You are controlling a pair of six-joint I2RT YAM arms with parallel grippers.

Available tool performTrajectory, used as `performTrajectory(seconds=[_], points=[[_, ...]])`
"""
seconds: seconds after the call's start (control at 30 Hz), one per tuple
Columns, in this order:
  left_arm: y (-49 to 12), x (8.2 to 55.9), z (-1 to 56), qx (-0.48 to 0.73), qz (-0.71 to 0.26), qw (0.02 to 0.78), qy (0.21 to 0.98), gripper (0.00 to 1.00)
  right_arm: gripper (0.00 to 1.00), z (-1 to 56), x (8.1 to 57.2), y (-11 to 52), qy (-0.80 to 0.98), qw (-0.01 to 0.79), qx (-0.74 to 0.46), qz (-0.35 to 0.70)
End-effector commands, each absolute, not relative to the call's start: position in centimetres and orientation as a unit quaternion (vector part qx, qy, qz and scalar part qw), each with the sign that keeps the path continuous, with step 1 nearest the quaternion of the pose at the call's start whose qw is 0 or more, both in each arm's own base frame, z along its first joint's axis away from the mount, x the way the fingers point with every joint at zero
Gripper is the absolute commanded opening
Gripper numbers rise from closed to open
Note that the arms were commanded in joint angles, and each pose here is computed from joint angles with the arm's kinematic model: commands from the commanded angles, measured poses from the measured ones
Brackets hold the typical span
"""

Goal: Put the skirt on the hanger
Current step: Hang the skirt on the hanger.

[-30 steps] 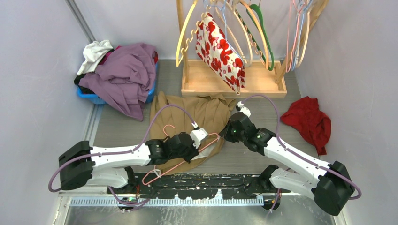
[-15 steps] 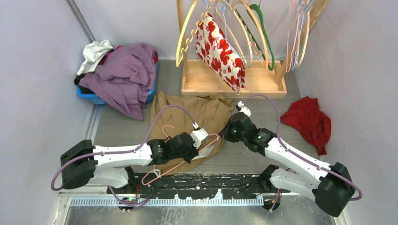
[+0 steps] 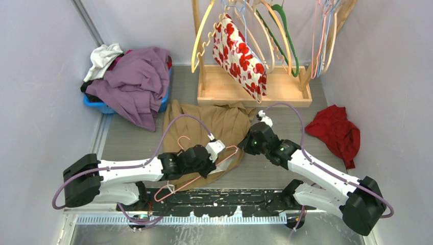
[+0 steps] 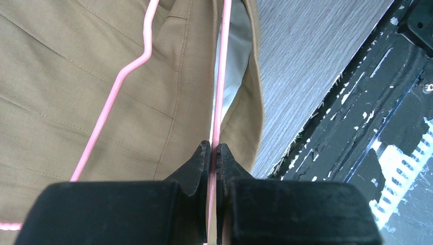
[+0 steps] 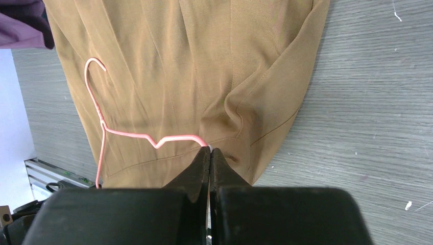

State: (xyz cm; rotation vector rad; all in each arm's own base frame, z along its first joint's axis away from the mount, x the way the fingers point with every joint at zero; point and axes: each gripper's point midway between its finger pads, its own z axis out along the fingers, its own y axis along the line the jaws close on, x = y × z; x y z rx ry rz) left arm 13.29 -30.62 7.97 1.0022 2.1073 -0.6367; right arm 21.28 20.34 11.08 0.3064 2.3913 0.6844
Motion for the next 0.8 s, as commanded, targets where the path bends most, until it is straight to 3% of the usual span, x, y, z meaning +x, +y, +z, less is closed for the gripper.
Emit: performTrajectory(seconds=[0.0, 0.77], points=[[-32.0, 12.8, 9.5, 0.377, -0.284, 0.366, 0.802, 0.0, 0.01, 12.4, 22.3, 21.2, 0.894, 0.33, 0.118, 0.28], [-33.9, 12.6, 9.8, 0.383, -0.299, 0.382, 0.786, 0.0, 0.01, 12.8, 22.3, 21.7, 0.897, 0.323, 0.104, 0.283]])
